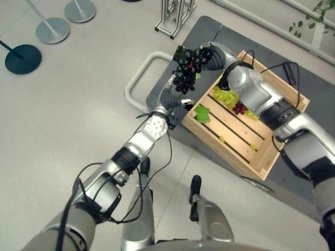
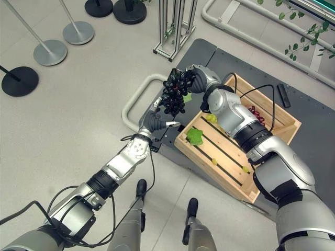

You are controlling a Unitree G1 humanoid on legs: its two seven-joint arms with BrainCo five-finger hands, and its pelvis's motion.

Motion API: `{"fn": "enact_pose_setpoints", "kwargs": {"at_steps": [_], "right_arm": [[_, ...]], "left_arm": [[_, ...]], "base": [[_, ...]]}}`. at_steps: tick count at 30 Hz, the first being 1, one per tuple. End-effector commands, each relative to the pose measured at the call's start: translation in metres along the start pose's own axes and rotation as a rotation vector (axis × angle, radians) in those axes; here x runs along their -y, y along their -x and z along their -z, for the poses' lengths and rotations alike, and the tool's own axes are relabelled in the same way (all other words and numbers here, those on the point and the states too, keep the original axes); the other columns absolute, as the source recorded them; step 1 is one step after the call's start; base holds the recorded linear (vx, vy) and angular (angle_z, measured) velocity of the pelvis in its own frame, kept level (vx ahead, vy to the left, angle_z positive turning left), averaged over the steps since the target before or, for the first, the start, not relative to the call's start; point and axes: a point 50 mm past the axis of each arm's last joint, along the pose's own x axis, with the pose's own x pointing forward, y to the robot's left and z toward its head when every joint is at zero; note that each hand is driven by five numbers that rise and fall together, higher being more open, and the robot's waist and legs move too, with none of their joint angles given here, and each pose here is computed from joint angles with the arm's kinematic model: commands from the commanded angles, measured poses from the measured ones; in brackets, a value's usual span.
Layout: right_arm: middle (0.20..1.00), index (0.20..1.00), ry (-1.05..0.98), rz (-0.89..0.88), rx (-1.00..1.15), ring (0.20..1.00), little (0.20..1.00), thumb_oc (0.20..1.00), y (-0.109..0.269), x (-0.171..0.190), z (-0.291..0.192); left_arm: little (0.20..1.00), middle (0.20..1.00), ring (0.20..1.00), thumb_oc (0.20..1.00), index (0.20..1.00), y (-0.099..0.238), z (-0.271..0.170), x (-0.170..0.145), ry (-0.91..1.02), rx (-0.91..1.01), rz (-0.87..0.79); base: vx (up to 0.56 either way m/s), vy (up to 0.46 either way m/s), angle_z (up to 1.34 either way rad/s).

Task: Pick up the fruits from the basket on one side to the basket on the other side

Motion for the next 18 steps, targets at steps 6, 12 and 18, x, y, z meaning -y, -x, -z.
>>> {"fn": "enact_pose_setpoints", "kwargs": {"at_steps": [6, 12, 18], "right_arm": [[0.200, 0.200, -0.213, -0.016, 0.156, 0.200, 0.200, 0.200, 0.011, -0.040, -0.035], [0.200, 0.200, -0.329, 0.018, 0.249, 0.200, 0.200, 0.200, 0.015, -0.034, -0.057], [0.200, 0.200, -0.323, 0.051, 0.286, 0.200, 0.200, 0.200, 0.019, -0.022, -0.059]], "left_arm": [[1.000, 1.000, 1.000, 1.000, 1.000, -0.006, -0.010, 0.031, 0.126, 0.002, -0.053], [1.000, 1.000, 1.000, 1.000, 1.000, -0.011, -0.021, 0.014, 0.178, 0.044, -0.148], [1.000, 1.000, 1.000, 1.000, 1.000, -0.008, -0.015, 0.006, 0.171, 0.038, -0.176]], "base": [[0.00, 0.000, 0.00], [0.00, 0.001, -0.01], [0.00, 0.000, 0.00]]}}
